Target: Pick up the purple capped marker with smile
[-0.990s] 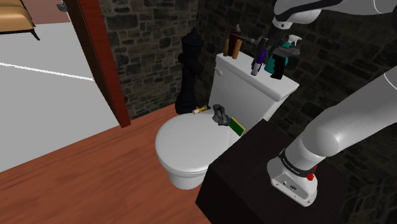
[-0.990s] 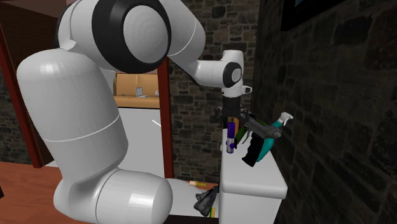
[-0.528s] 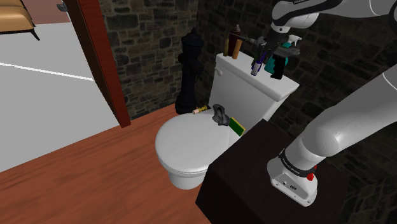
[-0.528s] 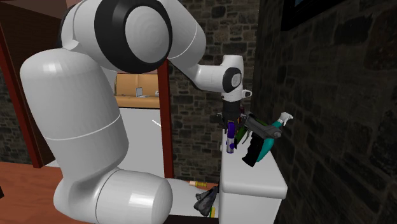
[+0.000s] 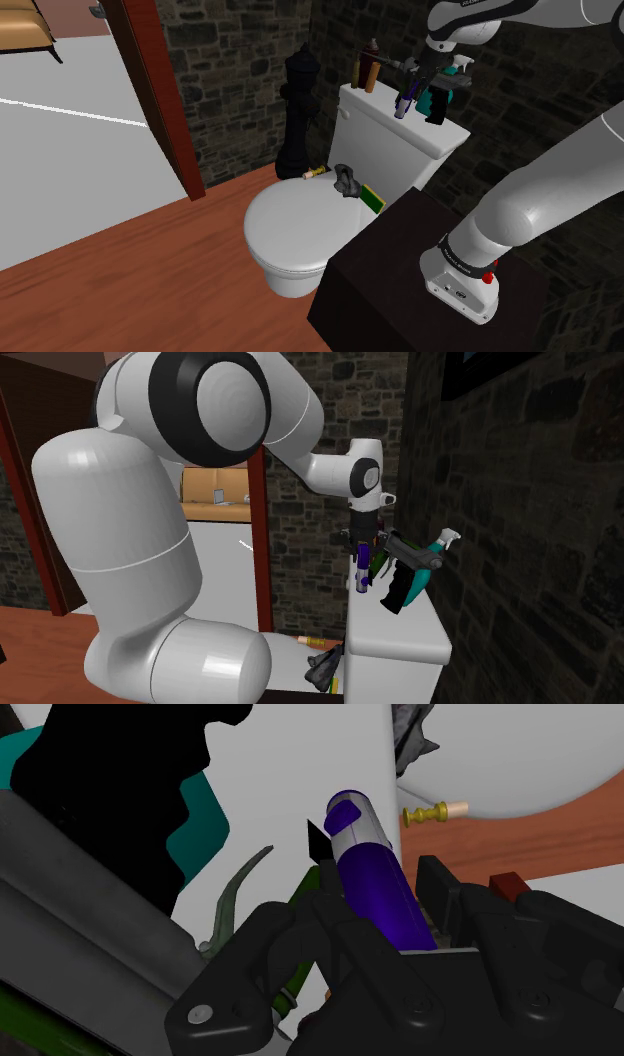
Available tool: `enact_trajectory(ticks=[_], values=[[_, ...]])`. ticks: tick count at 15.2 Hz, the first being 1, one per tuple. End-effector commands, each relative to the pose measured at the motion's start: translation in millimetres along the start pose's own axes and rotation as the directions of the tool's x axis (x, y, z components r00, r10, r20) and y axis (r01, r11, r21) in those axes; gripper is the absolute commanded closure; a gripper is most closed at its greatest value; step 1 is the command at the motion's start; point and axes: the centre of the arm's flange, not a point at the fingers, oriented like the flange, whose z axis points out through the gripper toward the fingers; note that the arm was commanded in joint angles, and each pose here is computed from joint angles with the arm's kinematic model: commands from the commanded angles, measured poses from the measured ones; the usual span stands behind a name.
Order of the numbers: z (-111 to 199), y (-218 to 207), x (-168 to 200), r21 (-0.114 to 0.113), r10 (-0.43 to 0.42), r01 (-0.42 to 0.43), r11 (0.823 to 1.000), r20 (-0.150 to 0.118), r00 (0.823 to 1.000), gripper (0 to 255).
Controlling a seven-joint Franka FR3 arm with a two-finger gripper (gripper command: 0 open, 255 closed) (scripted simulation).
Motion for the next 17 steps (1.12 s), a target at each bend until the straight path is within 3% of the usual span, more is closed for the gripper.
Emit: enact_trajectory(ticks=[1,17], values=[[-4.6,-0.2,0.3,0.0,0.0,0.0,1.0,0.002,1.0,255],[-78.5,0.7,11.2,0.0,0.0,0.0,1.0,0.002,1.0,255]])
